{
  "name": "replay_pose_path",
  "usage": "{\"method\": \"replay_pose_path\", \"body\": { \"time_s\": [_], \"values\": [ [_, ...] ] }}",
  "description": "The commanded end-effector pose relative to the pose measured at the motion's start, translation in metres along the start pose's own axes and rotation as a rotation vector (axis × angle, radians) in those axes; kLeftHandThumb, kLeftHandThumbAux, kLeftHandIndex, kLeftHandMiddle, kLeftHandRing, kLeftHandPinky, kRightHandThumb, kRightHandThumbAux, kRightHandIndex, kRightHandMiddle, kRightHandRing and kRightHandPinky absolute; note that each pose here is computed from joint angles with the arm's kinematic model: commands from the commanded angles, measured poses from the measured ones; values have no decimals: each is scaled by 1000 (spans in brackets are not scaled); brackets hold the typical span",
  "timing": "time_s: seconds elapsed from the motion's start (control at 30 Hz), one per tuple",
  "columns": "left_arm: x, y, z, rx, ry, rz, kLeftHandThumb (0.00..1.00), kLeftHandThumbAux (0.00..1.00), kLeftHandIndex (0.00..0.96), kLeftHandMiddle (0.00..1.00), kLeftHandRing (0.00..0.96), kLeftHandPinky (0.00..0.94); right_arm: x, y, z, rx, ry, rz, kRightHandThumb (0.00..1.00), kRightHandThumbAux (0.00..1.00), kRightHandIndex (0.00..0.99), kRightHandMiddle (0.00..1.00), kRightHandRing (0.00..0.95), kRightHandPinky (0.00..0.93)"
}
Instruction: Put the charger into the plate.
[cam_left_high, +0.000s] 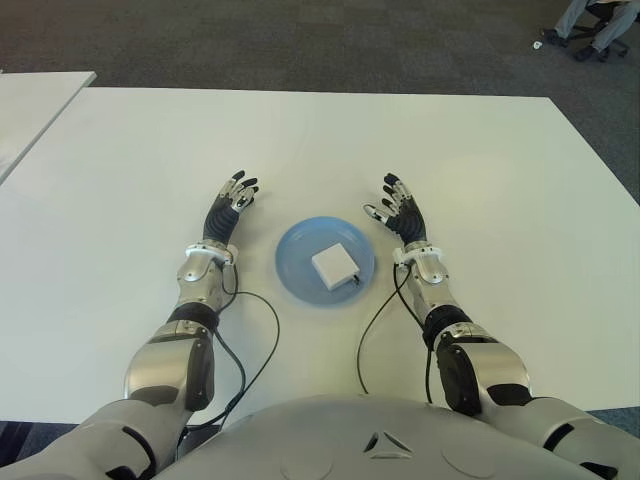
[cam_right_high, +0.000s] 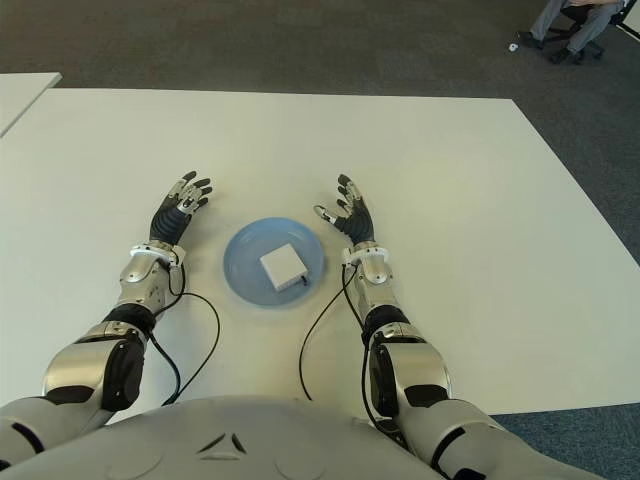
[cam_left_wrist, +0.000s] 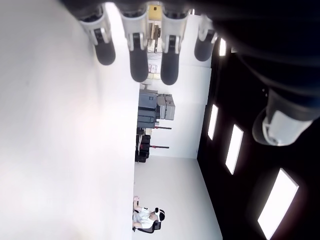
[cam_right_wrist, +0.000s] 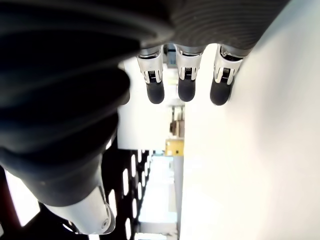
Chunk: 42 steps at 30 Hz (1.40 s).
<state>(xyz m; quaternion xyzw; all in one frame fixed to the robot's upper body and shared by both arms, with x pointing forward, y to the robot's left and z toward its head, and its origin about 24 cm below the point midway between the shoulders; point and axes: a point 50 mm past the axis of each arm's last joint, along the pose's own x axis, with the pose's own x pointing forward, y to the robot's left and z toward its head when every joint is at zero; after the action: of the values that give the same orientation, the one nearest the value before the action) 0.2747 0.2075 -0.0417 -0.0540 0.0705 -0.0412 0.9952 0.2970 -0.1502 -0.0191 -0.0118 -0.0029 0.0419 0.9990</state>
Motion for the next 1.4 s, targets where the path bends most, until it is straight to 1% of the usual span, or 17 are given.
{"method": "replay_pose_path", "body": {
  "time_s": [0.03,0.2,0.4,0.7,0.9,1.23,1.4],
  "values": [
    [-28,7,-38,-49,198,36,0,471,9,172,153,109,-1,2,-3,51,14,-28,0,828,51,68,28,34],
    [-28,8,-38,-51,197,38,0,475,13,179,160,119,-1,-2,-5,76,28,-59,0,814,43,61,23,30],
    [-28,9,-38,-49,197,38,0,478,13,176,157,113,0,-5,-5,95,31,-82,0,773,35,57,21,29],
    [-28,10,-38,-50,200,40,0,474,6,166,150,117,0,-9,-3,155,8,-120,0,712,47,71,33,41],
    [-28,11,-38,-54,207,40,0,475,8,170,156,135,-1,-11,-4,180,7,-128,0,696,52,76,38,41],
    [-29,11,-39,-48,204,38,0,476,12,173,159,121,-3,-12,-10,192,54,-148,0,675,34,62,22,15],
    [-30,11,-39,-40,209,47,0,477,11,167,154,121,-4,-11,-16,177,112,-163,0,664,11,40,5,2]
  ]
}}
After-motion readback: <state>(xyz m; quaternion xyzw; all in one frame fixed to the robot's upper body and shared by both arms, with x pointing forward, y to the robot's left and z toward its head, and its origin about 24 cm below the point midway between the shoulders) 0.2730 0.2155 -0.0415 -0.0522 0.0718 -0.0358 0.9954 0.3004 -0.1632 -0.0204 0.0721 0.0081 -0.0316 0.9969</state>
